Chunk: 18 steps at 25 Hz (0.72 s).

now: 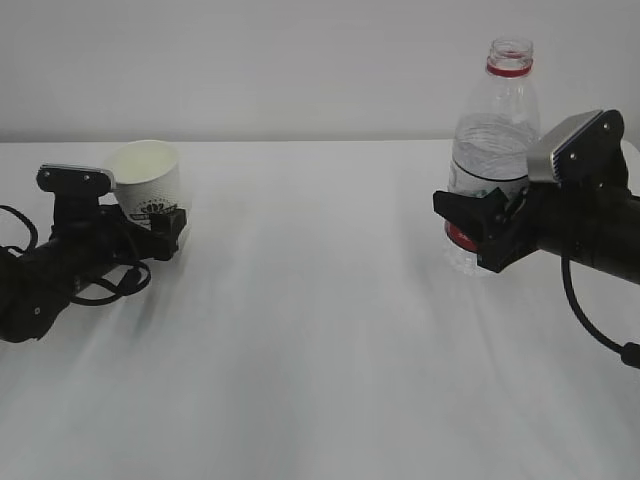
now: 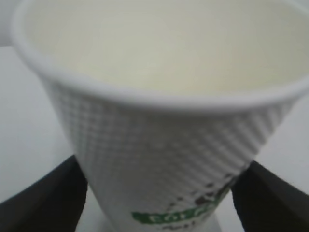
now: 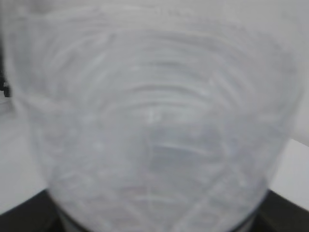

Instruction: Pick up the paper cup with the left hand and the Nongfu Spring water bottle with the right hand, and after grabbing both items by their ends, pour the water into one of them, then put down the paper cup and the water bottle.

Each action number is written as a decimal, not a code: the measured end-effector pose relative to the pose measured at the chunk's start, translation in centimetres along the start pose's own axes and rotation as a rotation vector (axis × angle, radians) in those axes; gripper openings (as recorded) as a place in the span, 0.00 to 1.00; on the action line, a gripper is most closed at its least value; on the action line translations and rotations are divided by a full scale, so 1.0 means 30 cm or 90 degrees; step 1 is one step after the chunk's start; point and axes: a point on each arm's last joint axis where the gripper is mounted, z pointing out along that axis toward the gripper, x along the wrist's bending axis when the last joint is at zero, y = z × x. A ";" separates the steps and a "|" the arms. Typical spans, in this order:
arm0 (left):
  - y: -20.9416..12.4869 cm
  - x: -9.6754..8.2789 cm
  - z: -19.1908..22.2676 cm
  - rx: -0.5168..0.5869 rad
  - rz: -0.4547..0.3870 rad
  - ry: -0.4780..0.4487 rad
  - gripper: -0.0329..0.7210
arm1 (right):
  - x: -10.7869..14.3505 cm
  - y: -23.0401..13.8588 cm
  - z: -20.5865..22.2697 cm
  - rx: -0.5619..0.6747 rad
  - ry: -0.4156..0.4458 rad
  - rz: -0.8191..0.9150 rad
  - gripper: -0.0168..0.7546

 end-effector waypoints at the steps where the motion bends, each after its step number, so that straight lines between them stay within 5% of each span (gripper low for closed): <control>1: 0.002 0.000 0.008 -0.002 0.000 0.000 0.96 | 0.000 0.000 0.000 0.000 0.000 0.000 0.66; 18: 0.010 0.006 0.086 -0.007 0.002 0.001 0.92 | 0.000 0.000 0.000 0.000 0.001 0.000 0.66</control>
